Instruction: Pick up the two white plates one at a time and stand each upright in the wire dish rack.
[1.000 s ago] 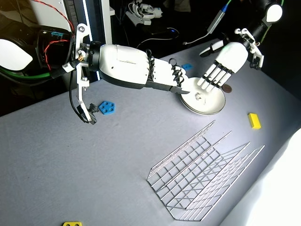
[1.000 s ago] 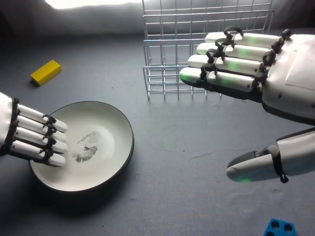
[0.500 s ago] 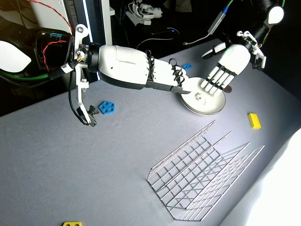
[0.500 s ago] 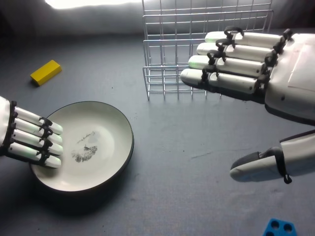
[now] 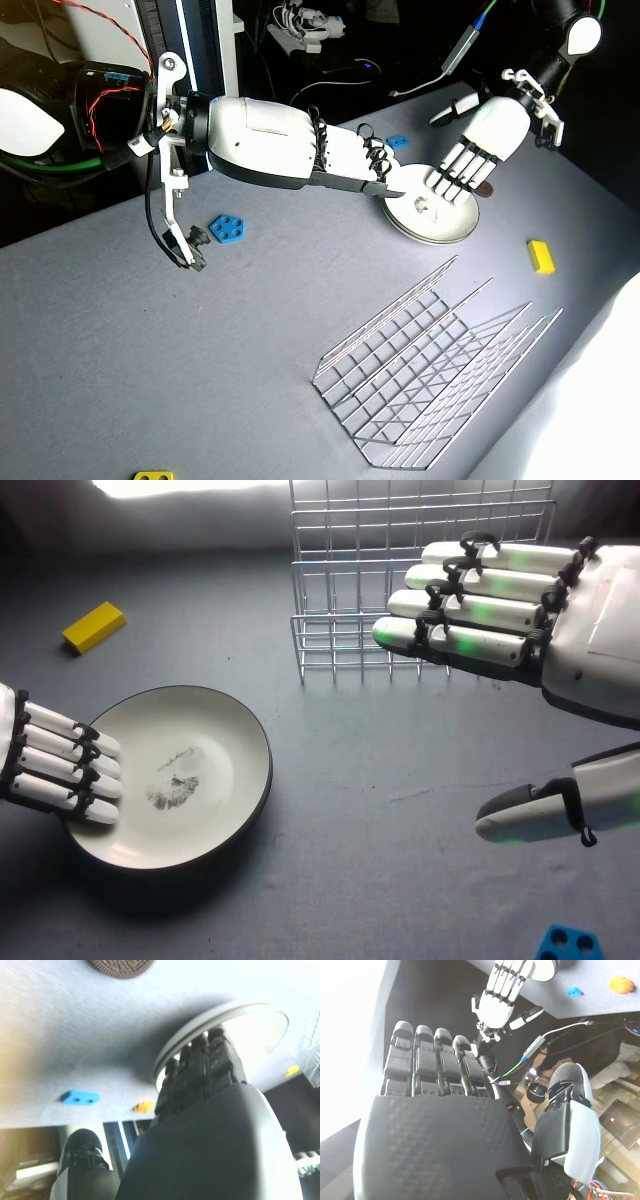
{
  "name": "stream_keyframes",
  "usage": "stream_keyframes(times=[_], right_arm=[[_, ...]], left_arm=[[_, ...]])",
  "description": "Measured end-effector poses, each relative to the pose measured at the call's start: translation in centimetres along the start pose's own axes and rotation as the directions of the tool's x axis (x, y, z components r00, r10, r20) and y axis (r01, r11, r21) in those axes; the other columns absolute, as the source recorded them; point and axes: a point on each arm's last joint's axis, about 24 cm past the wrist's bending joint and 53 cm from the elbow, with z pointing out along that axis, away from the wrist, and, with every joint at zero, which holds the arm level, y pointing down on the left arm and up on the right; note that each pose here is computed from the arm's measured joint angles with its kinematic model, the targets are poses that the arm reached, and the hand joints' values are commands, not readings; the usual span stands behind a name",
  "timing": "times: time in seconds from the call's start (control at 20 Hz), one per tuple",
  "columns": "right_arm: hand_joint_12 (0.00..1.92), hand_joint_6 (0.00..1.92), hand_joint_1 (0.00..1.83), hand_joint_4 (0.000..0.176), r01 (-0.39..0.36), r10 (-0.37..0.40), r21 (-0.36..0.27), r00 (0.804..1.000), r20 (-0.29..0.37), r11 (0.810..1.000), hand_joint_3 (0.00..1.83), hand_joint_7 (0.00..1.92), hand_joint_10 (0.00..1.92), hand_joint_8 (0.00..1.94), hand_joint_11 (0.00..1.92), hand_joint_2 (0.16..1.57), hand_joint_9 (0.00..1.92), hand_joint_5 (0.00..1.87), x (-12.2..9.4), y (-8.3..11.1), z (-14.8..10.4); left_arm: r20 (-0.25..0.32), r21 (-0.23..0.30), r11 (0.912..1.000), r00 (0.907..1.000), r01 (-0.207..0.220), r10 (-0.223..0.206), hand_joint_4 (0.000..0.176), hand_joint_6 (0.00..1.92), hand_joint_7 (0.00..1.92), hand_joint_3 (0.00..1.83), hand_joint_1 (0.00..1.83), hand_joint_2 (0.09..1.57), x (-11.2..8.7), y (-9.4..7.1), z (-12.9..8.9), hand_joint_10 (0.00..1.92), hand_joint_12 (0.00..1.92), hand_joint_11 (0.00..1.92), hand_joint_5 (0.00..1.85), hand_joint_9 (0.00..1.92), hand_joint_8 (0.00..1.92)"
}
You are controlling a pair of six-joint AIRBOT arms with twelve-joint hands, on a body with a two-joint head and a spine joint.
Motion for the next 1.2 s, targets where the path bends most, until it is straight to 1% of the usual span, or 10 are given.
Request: stream_keyframes(times=[0.25, 0.4, 0.55, 0.75, 0.85, 1.0, 1.05, 1.1, 1.15, 1.2], right_arm=[[0.00, 0.00, 0.04, 0.000, 0.024, -0.024, 0.000, 1.000, 0.000, 1.000, 0.00, 0.00, 0.00, 0.00, 0.00, 0.97, 0.00, 0.00, 0.0, 0.0, 0.0], [0.00, 0.00, 0.04, 0.000, 0.052, -0.052, -0.001, 0.999, 0.000, 0.999, 0.00, 0.00, 0.00, 0.00, 0.00, 0.98, 0.00, 0.00, 0.0, 0.0, 0.0], [0.00, 0.00, 0.04, 0.000, 0.091, -0.091, -0.005, 0.996, -0.007, 0.996, 0.00, 0.00, 0.00, 0.00, 0.00, 0.97, 0.00, 0.00, 0.5, 0.2, 0.1], [0.00, 0.00, 0.06, 0.000, 0.176, -0.176, -0.019, 0.984, -0.012, 0.984, 0.00, 0.00, 0.00, 0.00, 0.00, 0.97, 0.00, 0.00, 1.0, 0.6, 0.6], [0.00, 0.00, 0.14, 0.000, 0.208, -0.209, -0.035, 0.978, -0.018, 0.978, 0.00, 0.00, 0.00, 0.00, 0.00, 0.95, 0.00, 0.00, 1.7, 1.1, 1.1], [0.00, 0.00, 0.20, 0.000, 0.250, -0.252, -0.056, 0.967, -0.036, 0.967, 0.00, 0.00, 0.00, 0.00, 0.00, 0.95, 0.00, 0.00, 3.0, 1.4, 2.2], [0.00, 0.00, 0.40, 0.000, 0.260, -0.262, -0.058, 0.964, -0.046, 0.964, 0.00, 0.00, 0.00, 0.00, 0.00, 0.95, 0.00, 0.00, 3.6, 1.1, 2.7], [0.00, 0.00, 0.74, 0.000, 0.261, -0.264, -0.059, 0.963, -0.055, 0.964, 0.00, 0.00, 0.00, 0.00, 0.00, 0.93, 0.00, 0.00, 4.1, 0.9, 3.2], [0.00, 0.00, 0.94, 0.000, 0.256, -0.260, -0.057, 0.963, -0.070, 0.965, 0.00, 0.00, 0.00, 0.00, 0.01, 0.93, 0.00, 0.00, 4.8, 0.5, 3.8], [0.00, 0.00, 0.97, 0.000, 0.257, -0.261, -0.058, 0.962, -0.078, 0.965, 0.01, 0.00, 0.00, 0.00, 0.00, 0.97, 0.00, 0.00, 5.2, 0.1, 4.4]], left_arm=[[-0.004, -0.002, 0.9999, 0.9999, 0.014, -0.014, 0.000, 0.00, 0.00, 0.01, 0.00, 1.03, 0.5, 0.1, 0.1, 0.00, 0.00, 0.00, 0.00, 0.00, 0.00], [-0.004, 0.020, 0.9987, 0.9989, 0.046, -0.046, 0.000, 0.00, 0.00, 0.01, 0.00, 1.03, 0.6, -0.8, 1.0, 0.00, 0.00, 0.00, 0.00, 0.00, 0.00], [0.012, 0.057, 0.9970, 0.9985, 0.052, -0.053, 0.000, 0.00, 0.00, 0.01, 0.00, 1.04, 0.2, -2.2, 2.1, 0.00, 0.00, 0.00, 0.00, 0.00, 0.00], [0.028, 0.098, 0.9947, 0.9990, 0.031, -0.034, 0.000, 0.00, 0.00, 0.01, 0.00, 1.04, -0.3, -3.9, 3.7, 0.00, 0.00, 0.00, 0.00, 0.00, 0.00], [0.032, 0.113, 0.9932, 0.9990, 0.027, -0.031, 0.000, 0.00, 0.00, 0.01, 0.00, 1.04, -0.5, -4.6, 4.2, 0.00, 0.00, 0.00, 0.00, 0.00, 0.00], [0.036, 0.116, 0.9930, 0.9989, 0.025, -0.030, 0.000, 0.00, 0.00, 0.01, 0.00, 1.04, -0.6, -4.8, 4.7, 0.00, 0.00, 0.00, 0.00, 0.00, 0.00], [0.040, 0.116, 0.9928, 0.9987, 0.027, -0.032, 0.000, 0.00, 0.00, 0.01, 0.00, 1.04, -0.7, -4.8, 4.8, 0.00, 0.00, 0.00, 0.00, 0.00, 0.00], [0.044, 0.118, 0.9926, 0.9984, 0.028, -0.034, 0.000, 0.00, 0.00, 0.01, 0.00, 1.05, -0.8, -4.8, 5.0, 0.00, 0.00, 0.00, 0.00, 0.00, 0.00], [0.051, 0.121, 0.9921, 0.9980, 0.031, -0.038, 0.000, 0.00, 0.00, 0.01, 0.00, 1.05, -1.0, -4.9, 5.1, 0.00, 0.00, 0.00, 0.00, 0.00, 0.00], [0.054, 0.122, 0.9920, 0.9977, 0.033, -0.040, 0.000, 0.00, 0.00, 0.01, 0.00, 1.05, -1.1, -4.9, 5.2, 0.00, 0.00, 0.00, 0.00, 0.00, 0.00]])
